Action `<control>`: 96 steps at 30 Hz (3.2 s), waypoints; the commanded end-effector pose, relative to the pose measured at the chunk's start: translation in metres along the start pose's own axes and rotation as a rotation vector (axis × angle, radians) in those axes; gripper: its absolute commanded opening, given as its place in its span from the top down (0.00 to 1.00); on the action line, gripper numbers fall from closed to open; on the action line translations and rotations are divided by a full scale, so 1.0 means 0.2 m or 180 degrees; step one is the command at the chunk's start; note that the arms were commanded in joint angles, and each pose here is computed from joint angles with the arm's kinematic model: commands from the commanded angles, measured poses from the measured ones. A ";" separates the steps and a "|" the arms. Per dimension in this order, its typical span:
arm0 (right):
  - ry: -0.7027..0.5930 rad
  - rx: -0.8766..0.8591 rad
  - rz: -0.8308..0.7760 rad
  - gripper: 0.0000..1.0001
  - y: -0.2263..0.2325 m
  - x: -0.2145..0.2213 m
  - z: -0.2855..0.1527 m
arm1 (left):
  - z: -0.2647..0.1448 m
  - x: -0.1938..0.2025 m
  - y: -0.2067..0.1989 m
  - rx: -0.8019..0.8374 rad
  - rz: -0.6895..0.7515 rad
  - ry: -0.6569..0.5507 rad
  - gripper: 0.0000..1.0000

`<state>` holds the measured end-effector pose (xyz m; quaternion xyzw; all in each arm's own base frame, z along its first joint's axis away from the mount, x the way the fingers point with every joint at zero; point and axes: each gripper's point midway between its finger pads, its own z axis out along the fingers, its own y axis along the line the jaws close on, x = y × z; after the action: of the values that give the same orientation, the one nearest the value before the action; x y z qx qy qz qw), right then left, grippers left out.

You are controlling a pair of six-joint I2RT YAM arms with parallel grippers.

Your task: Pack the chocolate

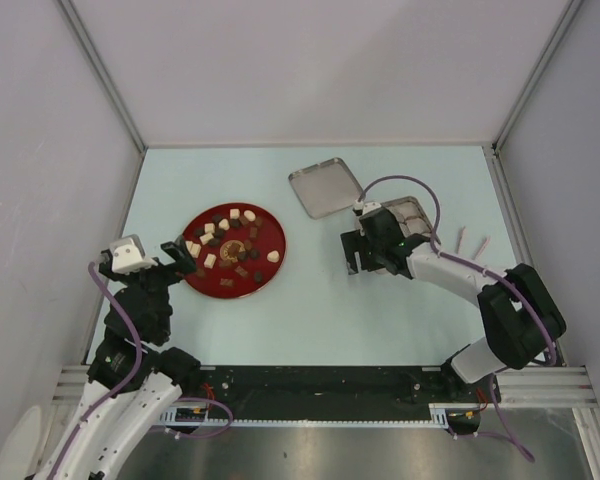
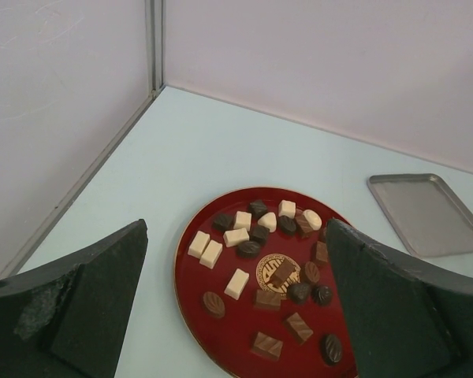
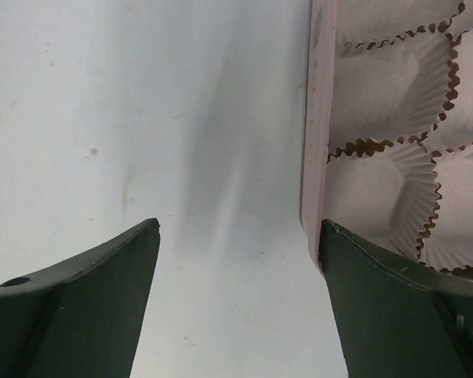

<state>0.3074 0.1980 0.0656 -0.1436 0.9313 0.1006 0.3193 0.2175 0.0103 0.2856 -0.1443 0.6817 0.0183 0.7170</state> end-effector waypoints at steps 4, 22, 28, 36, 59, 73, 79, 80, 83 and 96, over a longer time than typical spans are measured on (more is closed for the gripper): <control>-0.0493 -0.0012 0.0403 0.13 0.25 -0.10 -0.03 | -0.01 0.00 -0.03 0.0095 -0.0043 0.0010 0.00; -0.0800 -0.0512 0.0203 0.12 0.62 -0.34 0.04 | 0.01 0.04 -0.04 0.0091 0.0031 0.0094 0.00; -0.0829 -0.0610 0.0100 0.11 0.66 -0.39 0.02 | 0.01 0.04 -0.05 0.0087 0.0055 0.0116 0.00; -0.1115 -0.0082 0.0286 0.05 0.33 -0.57 -0.23 | 0.01 0.04 -0.04 0.0083 0.0044 0.0108 0.00; -0.0819 0.2373 0.3127 0.04 -1.51 -0.09 -0.75 | -0.02 0.01 -0.06 0.0245 -0.0016 0.0026 0.00; -0.0328 0.2015 0.3253 0.38 -1.66 0.06 -0.37 | 0.01 0.04 -0.08 0.0265 0.0116 0.0090 0.00; -0.0142 0.1910 0.3329 0.56 -1.66 0.13 -0.22 | 0.02 0.06 -0.10 0.0295 0.0168 0.0127 0.00; -0.0127 0.1906 0.3352 0.59 -1.66 0.14 -0.21 | 0.02 0.07 -0.11 0.0308 0.0177 0.0140 0.00; -0.0096 0.1904 0.3393 0.65 -1.67 0.16 -0.17 | 0.02 0.07 -0.11 0.0331 0.0193 0.0151 0.00; -0.0189 0.1776 0.3403 1.00 -1.64 0.10 -0.23 | 0.01 0.10 -0.21 0.0646 0.0238 0.0254 0.00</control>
<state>0.3637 -0.1255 0.0273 0.4381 0.8666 -0.0160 0.2385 0.2272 -0.0191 0.2698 -0.0744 0.7131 -0.0103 0.6970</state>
